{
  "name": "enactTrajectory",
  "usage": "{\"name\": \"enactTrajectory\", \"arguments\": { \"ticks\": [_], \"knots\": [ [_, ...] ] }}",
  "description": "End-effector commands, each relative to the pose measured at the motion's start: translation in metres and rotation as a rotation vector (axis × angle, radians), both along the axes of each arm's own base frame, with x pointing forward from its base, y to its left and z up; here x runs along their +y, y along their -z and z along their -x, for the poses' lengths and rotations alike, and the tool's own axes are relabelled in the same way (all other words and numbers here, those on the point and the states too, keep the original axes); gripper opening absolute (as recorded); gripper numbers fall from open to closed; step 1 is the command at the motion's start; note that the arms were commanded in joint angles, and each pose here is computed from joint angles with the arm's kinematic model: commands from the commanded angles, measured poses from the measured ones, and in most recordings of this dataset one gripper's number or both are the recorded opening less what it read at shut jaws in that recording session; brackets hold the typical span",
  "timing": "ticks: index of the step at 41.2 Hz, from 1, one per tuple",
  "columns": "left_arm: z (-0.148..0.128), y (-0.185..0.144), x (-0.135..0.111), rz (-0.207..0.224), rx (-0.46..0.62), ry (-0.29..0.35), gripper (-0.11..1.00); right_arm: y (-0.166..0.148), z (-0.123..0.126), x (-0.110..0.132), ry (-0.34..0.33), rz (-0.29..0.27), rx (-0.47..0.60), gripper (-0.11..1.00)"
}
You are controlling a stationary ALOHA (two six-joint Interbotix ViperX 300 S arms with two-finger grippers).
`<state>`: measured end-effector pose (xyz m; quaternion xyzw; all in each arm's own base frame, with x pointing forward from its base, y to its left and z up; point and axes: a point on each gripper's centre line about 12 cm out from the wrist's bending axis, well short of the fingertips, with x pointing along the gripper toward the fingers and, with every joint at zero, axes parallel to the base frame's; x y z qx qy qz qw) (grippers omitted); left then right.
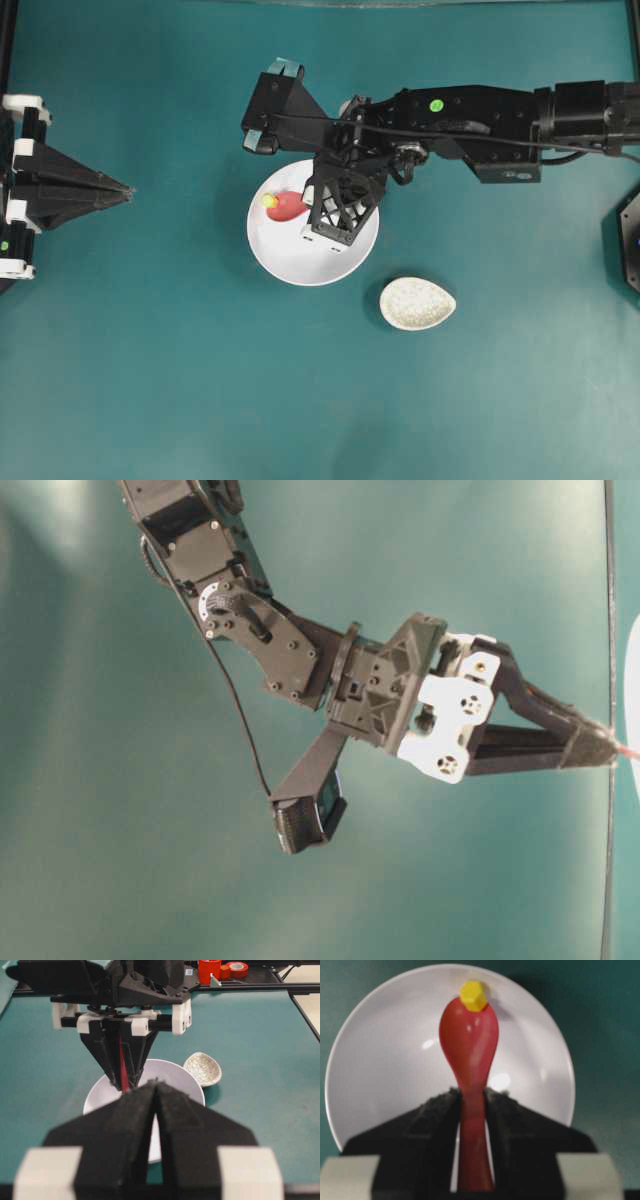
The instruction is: Scoop the yellow hexagonal prism block from the bowl with a spoon using the right arm.
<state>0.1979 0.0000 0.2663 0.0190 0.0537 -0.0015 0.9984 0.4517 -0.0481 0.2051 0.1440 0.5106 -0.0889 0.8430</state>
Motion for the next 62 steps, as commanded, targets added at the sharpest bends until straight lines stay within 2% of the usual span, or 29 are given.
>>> {"name": "enactTrajectory", "arguments": {
  "ticks": [1, 26, 40, 62],
  "knots": [
    [-0.002, -0.003, 0.0, -0.003, -0.011, 0.002, 0.01, -0.019, -0.005, -0.002, 0.0, 0.016, -0.054, 0.24],
    [-0.002, -0.003, 0.0, -0.003, -0.011, 0.001, 0.01, -0.03, -0.006, -0.012, 0.006, 0.047, -0.079, 0.24],
    [-0.002, -0.003, 0.0, -0.003, -0.011, 0.001, 0.01, -0.047, -0.002, -0.011, 0.007, 0.053, -0.115, 0.24],
    [-0.002, -0.003, 0.0, -0.003, -0.008, 0.002, 0.01, -0.07, -0.002, -0.012, 0.01, 0.072, -0.238, 0.24]
  ]
}}
